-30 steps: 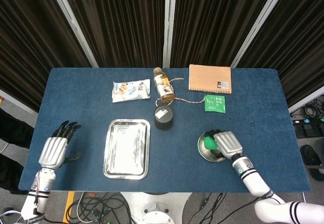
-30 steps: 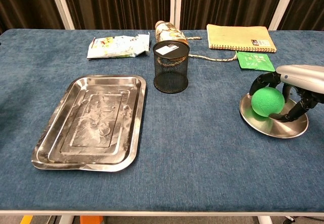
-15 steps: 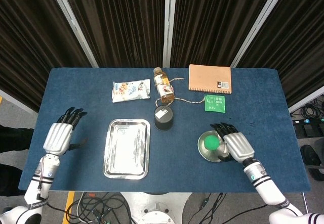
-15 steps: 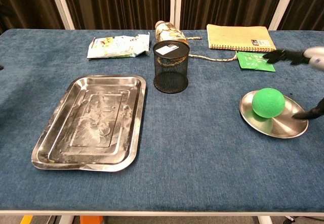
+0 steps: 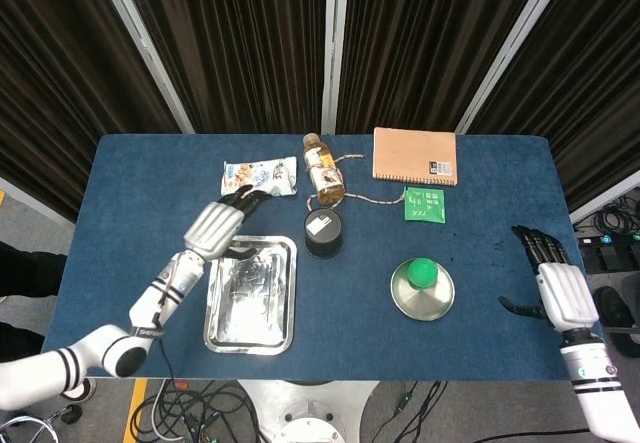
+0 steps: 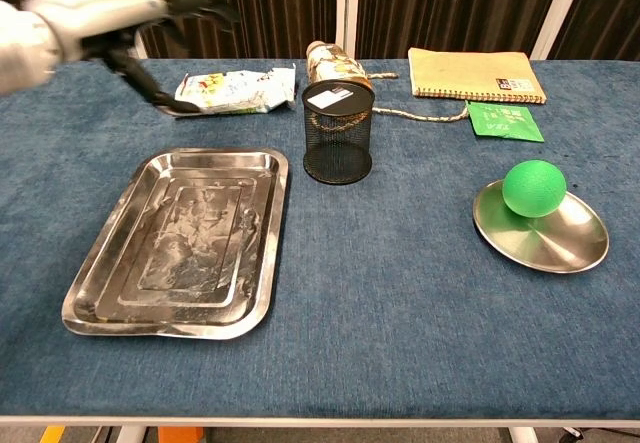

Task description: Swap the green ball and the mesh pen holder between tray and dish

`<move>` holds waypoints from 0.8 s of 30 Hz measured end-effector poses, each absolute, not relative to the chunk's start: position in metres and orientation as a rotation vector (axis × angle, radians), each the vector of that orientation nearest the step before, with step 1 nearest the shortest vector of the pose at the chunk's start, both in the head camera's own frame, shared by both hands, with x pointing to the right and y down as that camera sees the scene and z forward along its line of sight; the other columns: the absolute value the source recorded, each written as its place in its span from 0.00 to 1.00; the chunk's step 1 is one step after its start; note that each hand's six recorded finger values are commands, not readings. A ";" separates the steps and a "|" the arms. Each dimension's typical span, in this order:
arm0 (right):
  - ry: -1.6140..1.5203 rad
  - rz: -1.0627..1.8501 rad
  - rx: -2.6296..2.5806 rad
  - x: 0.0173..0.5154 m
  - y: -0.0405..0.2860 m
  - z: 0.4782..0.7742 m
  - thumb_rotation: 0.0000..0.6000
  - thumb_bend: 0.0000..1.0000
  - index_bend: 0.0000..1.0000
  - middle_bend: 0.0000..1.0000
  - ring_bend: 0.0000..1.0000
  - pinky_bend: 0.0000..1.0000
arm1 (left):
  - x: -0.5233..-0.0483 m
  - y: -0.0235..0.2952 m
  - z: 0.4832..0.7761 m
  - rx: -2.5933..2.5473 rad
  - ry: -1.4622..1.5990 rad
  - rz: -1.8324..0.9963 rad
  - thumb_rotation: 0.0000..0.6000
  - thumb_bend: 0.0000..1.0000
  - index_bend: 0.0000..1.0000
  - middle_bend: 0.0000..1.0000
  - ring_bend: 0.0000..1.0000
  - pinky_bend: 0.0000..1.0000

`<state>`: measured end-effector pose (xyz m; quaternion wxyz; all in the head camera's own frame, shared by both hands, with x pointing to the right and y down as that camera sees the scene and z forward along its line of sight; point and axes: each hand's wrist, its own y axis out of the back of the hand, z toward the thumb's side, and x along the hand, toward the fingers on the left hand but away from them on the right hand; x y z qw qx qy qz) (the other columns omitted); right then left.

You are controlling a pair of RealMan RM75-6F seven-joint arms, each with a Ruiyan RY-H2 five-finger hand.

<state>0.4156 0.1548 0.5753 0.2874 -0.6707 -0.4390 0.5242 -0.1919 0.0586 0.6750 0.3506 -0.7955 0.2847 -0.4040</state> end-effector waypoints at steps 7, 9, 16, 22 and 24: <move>-1.225 1.378 -1.758 0.429 0.152 0.568 1.00 0.06 0.00 0.04 0.00 0.01 | -0.147 0.049 0.693 -2.122 0.668 -1.023 1.00 0.16 0.06 0.04 0.00 0.19; -1.233 1.366 -1.761 0.430 0.151 0.566 1.00 0.06 0.00 0.04 0.00 0.01 | -0.141 0.048 0.698 -2.131 0.645 -1.032 1.00 0.16 0.06 0.03 0.00 0.19; -1.226 1.369 -1.767 0.433 0.149 0.567 1.00 0.06 0.00 0.04 0.00 0.01 | -0.115 0.038 0.710 -2.157 0.583 -1.046 1.00 0.16 0.06 0.02 0.00 0.18; -1.223 1.377 -1.774 0.433 0.148 0.571 1.00 0.06 0.00 0.03 0.00 0.01 | -0.101 0.036 0.715 -2.193 0.526 -1.045 1.00 0.16 0.06 0.02 0.00 0.17; -1.221 1.382 -1.776 0.433 0.147 0.572 1.00 0.06 0.00 0.03 0.00 0.01 | -0.097 0.036 0.716 -2.199 0.510 -1.045 1.00 0.16 0.06 0.02 0.00 0.18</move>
